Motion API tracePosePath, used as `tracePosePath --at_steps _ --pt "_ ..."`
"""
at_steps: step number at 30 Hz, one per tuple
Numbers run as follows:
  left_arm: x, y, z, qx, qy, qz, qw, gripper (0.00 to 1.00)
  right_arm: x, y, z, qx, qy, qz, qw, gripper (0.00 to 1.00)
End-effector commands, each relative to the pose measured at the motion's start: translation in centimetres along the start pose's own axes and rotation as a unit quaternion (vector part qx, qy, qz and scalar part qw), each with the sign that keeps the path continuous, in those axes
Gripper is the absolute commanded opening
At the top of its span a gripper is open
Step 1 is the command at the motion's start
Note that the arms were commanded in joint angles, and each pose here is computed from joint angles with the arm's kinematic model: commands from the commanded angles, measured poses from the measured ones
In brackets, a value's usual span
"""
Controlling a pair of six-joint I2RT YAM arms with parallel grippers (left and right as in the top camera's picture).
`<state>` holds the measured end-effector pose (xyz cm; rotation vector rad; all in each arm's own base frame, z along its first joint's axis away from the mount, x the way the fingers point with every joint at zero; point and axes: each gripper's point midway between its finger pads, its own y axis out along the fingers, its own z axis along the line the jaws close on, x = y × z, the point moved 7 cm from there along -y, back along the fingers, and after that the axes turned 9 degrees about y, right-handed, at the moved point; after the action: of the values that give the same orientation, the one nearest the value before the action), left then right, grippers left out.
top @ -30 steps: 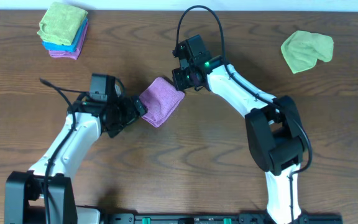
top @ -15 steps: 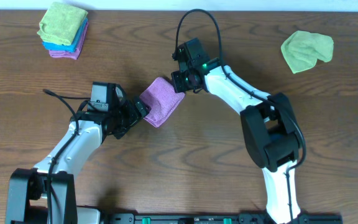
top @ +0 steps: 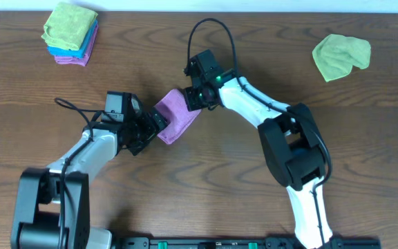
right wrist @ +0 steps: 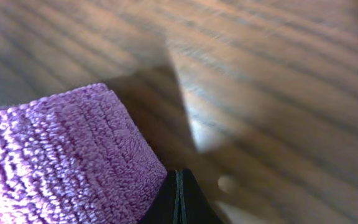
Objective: Fold the cloth
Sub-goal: 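Grasp the folded pink square with both grippers from opposite sides, then carry the pink square with the left gripper onto the cloth stack at top left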
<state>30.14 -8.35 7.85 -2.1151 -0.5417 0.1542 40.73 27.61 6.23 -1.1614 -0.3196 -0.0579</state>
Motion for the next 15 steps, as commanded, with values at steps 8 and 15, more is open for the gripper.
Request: tracePosePath --at_steps 8,15 --pt "0.08 0.51 0.28 -0.002 -0.014 0.000 1.000 0.91 -2.37 1.18 1.57 0.013 -0.003 0.048 0.999 0.01" --pt "0.32 0.51 0.51 0.009 -0.013 -0.011 1.000 0.41 -2.32 0.88 1.63 0.016 0.000 0.055 0.998 0.01"
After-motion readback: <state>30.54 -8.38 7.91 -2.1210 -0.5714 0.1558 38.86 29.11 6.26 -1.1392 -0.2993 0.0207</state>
